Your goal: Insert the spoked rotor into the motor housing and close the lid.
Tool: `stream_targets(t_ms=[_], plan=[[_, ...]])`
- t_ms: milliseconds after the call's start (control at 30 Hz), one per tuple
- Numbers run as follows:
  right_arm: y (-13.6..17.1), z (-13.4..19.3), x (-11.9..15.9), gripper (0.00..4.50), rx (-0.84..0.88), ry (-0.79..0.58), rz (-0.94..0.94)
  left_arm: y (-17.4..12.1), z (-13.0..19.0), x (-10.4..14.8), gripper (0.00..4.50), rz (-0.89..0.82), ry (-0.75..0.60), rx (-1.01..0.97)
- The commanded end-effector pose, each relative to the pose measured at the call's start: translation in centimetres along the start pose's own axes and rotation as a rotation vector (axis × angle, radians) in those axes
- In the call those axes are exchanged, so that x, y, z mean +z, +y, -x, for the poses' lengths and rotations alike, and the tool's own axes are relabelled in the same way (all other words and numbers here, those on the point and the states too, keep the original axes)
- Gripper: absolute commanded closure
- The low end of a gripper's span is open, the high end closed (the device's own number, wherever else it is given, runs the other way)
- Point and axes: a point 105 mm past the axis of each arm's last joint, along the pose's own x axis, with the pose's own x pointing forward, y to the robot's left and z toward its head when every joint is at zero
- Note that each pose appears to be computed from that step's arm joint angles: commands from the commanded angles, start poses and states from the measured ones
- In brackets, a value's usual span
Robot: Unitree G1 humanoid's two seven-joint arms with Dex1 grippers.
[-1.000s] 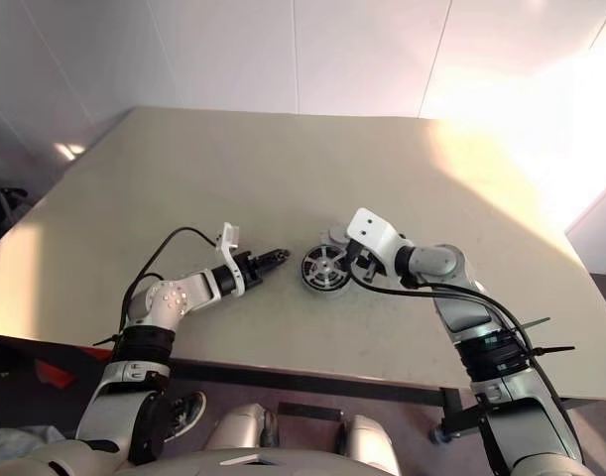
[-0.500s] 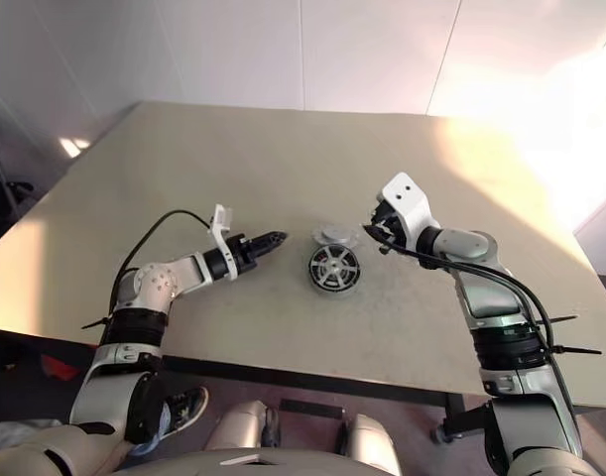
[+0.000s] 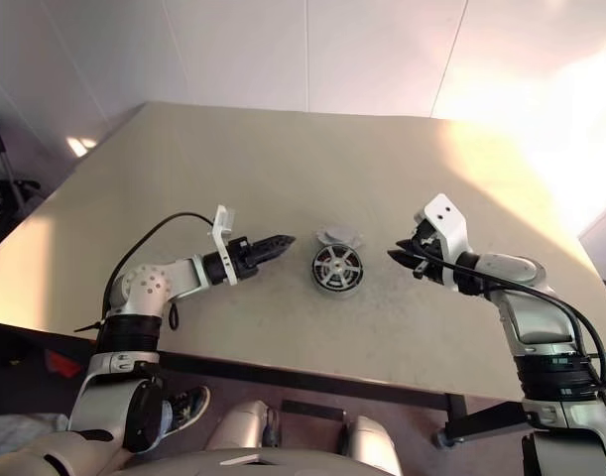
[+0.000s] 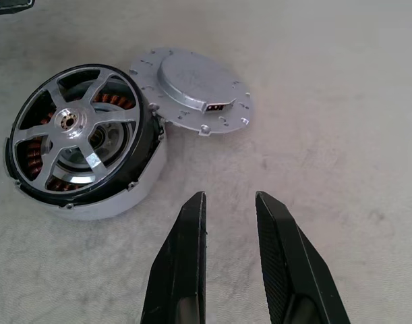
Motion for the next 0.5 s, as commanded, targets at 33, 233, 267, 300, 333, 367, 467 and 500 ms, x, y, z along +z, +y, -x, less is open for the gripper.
stream_targets(t_ms=[33, 233, 267, 300, 333, 367, 467, 500], plan=[[-0.8, 0.0, 2.2, 3.24, -0.017, -0.057, 0.039, -0.7, 0.1, 0.8, 2.40, -0.112, -0.005, 0.002], [-0.6, -0.3, 1.3, 3.24, -0.027, -0.049, 0.022, 0.3, 0.5, 0.0, 2.40, -0.184, 0.031, 0.057], [-0.5, -0.4, 1.5, 3.24, -0.024, -0.053, 0.024, 0.2, 0.5, 0.2, 2.40, -0.193, 0.031, 0.057], [-0.5, -0.5, 1.7, 3.24, -0.021, -0.060, 0.026, 0.0, 0.5, 0.5, 2.40, -0.197, 0.024, 0.047], [-0.5, -0.6, 1.9, 3.24, -0.021, -0.063, 0.029, -0.1, 0.6, 0.6, 2.40, -0.197, 0.020, 0.040], [-0.7, -0.7, 1.9, 3.24, -0.028, -0.059, 0.034, 0.0, 0.5, 0.7, 2.40, -0.197, 0.020, 0.039], [-1.0, -0.6, 1.8, 3.24, -0.039, -0.052, 0.040, 0.2, 0.3, 0.4, 2.40, -0.200, 0.035, 0.046], [-1.0, -0.5, 1.8, 3.24, -0.041, -0.054, 0.037, 0.3, 0.2, 0.2, 2.40, -0.203, 0.039, 0.048]])
